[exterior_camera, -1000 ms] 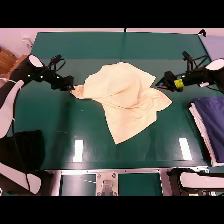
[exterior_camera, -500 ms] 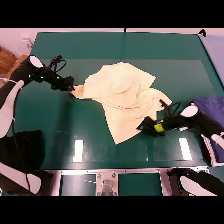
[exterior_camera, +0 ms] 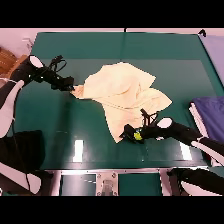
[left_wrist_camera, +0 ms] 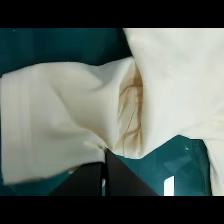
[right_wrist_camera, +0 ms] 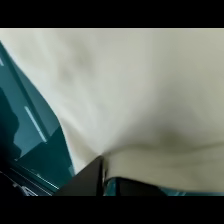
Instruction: Fold the shirts.
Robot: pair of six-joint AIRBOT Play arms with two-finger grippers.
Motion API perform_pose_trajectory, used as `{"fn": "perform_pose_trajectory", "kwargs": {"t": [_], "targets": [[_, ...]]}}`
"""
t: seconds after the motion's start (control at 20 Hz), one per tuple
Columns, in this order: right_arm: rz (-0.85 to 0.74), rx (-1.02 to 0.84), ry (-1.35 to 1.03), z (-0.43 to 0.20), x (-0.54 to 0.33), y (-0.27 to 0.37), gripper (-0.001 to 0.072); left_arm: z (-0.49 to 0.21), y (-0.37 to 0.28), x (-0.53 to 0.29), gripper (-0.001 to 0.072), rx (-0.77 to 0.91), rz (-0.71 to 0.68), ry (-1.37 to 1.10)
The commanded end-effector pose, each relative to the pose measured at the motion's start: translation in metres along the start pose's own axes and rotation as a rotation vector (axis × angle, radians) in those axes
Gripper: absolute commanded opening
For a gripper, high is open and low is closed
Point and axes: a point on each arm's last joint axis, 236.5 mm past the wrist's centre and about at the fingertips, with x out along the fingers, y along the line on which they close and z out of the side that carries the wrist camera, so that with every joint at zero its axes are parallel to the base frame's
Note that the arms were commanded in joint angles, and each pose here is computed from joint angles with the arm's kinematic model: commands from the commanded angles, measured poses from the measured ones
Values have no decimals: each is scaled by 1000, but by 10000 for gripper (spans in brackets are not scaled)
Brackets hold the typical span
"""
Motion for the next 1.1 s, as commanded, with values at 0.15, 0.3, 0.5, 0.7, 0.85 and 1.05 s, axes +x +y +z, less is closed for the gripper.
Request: {"fn": "perform_pose_trajectory", "kwargs": {"t": [0.15, 0.3, 0.5, 0.7, 0.85, 1.05], "targets": [[-81, -188, 60, 20, -26, 1, 18, -14, 16, -16, 23, 68, 93, 95], [-318, -126, 5, 71, -86, -71, 17, -35, 24, -32, 23, 97, 145, 209], [-387, 23, -111, 117, -157, -129, 17, -87, 9, -36, 23, 51, 63, 418], [-428, 145, -220, 139, -207, -178, 17, -143, 0, -18, 23, -45, -21, 587], [-414, 165, -253, 144, -222, -190, 17, -180, -4, -1, 23, -52, -29, 684], [-382, 131, -235, 143, -214, -176, 17, -188, -15, 6, 24, -24, -30, 708]]}}
